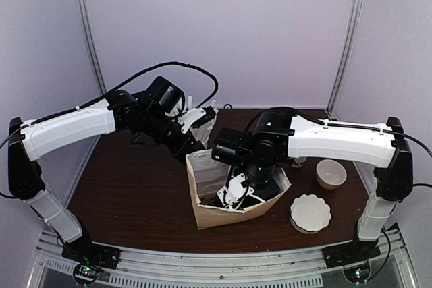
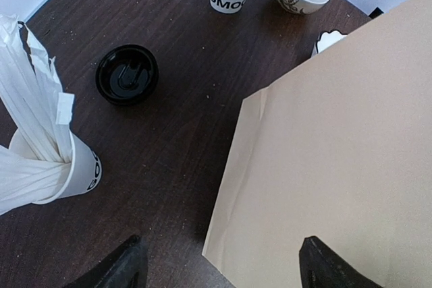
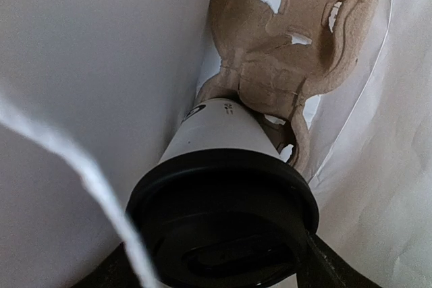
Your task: Pack the takeout coffee
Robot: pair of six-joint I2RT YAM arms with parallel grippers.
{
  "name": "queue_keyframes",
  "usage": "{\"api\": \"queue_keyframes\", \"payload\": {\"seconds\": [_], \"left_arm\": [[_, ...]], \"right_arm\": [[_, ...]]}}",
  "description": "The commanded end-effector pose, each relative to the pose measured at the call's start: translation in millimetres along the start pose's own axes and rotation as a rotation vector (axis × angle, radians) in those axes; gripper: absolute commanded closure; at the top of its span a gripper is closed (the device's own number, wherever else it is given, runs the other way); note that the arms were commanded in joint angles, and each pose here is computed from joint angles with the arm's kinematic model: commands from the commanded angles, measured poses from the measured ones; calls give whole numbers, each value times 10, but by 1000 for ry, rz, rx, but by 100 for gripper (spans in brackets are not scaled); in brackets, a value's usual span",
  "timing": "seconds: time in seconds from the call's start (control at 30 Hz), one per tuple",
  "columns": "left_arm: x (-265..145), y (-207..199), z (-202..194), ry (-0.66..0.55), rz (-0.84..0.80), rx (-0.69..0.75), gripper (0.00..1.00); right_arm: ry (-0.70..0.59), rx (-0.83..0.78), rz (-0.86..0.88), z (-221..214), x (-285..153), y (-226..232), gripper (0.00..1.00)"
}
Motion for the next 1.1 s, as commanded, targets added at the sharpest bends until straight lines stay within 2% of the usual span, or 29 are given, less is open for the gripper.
{"api": "queue_keyframes", "payload": {"seconds": [0.0,0.17,0.57,0.73,0.83,0.97,1.07], "left_arm": [[-40,51,46,-22,14,12,19],[-74,88,15,-20,21,9,19],[-309,158,87,-83,57,14,19],[-539,156,137,-137,88,72,18],[-690,68,162,-171,56,100,17],[-821,-94,163,-196,-67,135,17],[-794,-132,179,-185,-124,104,17]], "right_arm": [[44,-2,106,-46,88,-14,43],[44,1,218,-12,148,-11,44],[-22,87,254,-15,405,-124,43],[-64,110,266,-51,494,-130,41],[-92,123,264,-55,504,-134,41],[-131,151,292,-35,490,-169,41],[-148,173,289,-12,438,-215,41]]}}
Point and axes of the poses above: each gripper's point midway between its finger pads, its own x axis out along the fingers, its own y axis along the line the jaws close on, z = x × y, the point moved 8 cm from there along -x, back along the fingers, and after that the axes turned 10 degrees about -x, right-handed, at the moved point
